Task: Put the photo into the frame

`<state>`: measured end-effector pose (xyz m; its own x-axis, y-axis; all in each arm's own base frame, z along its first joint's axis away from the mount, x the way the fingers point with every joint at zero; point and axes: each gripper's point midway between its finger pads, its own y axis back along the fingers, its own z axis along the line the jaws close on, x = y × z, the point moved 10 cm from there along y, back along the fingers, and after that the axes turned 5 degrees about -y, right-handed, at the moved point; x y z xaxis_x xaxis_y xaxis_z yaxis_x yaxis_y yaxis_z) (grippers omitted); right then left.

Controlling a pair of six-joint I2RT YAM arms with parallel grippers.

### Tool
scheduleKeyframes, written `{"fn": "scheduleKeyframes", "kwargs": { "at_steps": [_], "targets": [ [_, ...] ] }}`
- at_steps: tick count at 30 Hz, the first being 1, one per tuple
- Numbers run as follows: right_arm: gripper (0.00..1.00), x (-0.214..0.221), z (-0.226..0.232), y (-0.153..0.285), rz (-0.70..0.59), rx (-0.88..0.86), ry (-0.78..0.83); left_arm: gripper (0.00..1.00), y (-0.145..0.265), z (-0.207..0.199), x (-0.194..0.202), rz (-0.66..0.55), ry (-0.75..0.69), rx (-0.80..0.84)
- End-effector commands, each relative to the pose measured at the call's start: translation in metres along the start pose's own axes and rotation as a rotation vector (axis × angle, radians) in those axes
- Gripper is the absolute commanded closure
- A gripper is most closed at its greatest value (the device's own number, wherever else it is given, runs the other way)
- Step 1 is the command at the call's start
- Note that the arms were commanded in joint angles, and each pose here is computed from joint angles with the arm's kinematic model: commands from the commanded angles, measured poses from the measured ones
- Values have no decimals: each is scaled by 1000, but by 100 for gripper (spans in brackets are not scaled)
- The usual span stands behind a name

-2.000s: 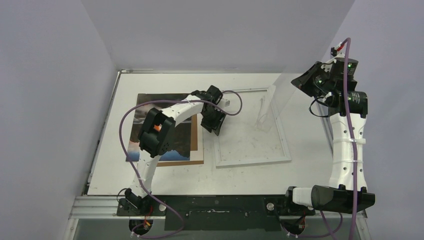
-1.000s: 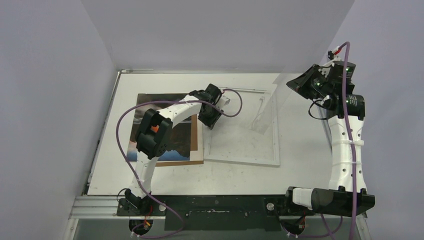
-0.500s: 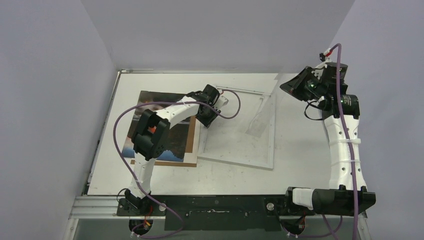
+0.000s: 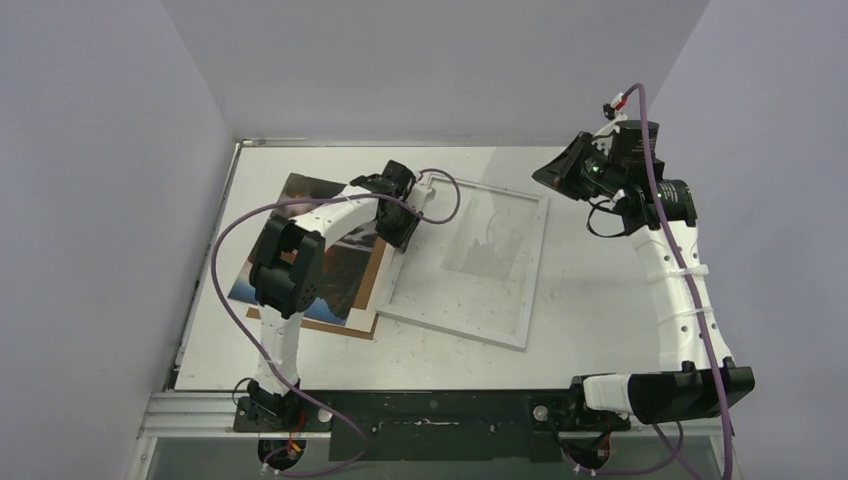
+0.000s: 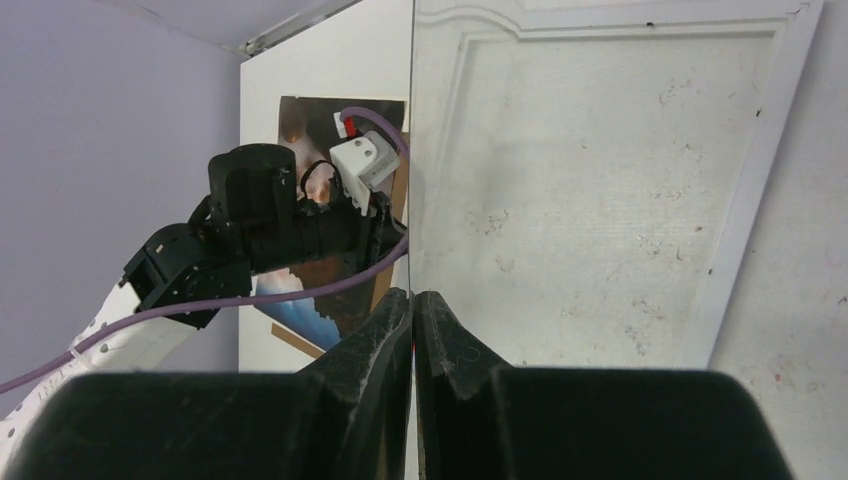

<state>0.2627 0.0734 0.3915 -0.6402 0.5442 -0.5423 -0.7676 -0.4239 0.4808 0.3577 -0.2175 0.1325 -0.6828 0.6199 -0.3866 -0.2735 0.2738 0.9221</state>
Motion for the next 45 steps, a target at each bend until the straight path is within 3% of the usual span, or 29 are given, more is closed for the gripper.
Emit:
{"fn": "scheduleKeyframes", "kwargs": {
  "at_steps": [1,4,7,16,21,26,35,45],
  "targets": [
    [95,-11,25,7,-76,-74,31,72,78,23,-12,-168,140,128],
    [95,-7,31,2,-63,-82,34,63,109,45,-12,-286,220,207],
    [95,-2,38,-5,-46,-94,33,61,126,57,-6,-324,271,267],
    [95,33,104,-27,52,-230,87,61,112,67,27,-287,340,292],
    [95,46,126,-22,96,-344,100,62,101,79,40,-269,378,228],
    [95,60,89,-45,150,-262,85,63,90,89,52,-240,406,135],
    [95,83,-30,-101,265,-28,13,64,74,96,61,-196,428,97],
    [95,82,-61,-103,245,76,59,64,56,87,60,-155,407,126]
  ]
}}
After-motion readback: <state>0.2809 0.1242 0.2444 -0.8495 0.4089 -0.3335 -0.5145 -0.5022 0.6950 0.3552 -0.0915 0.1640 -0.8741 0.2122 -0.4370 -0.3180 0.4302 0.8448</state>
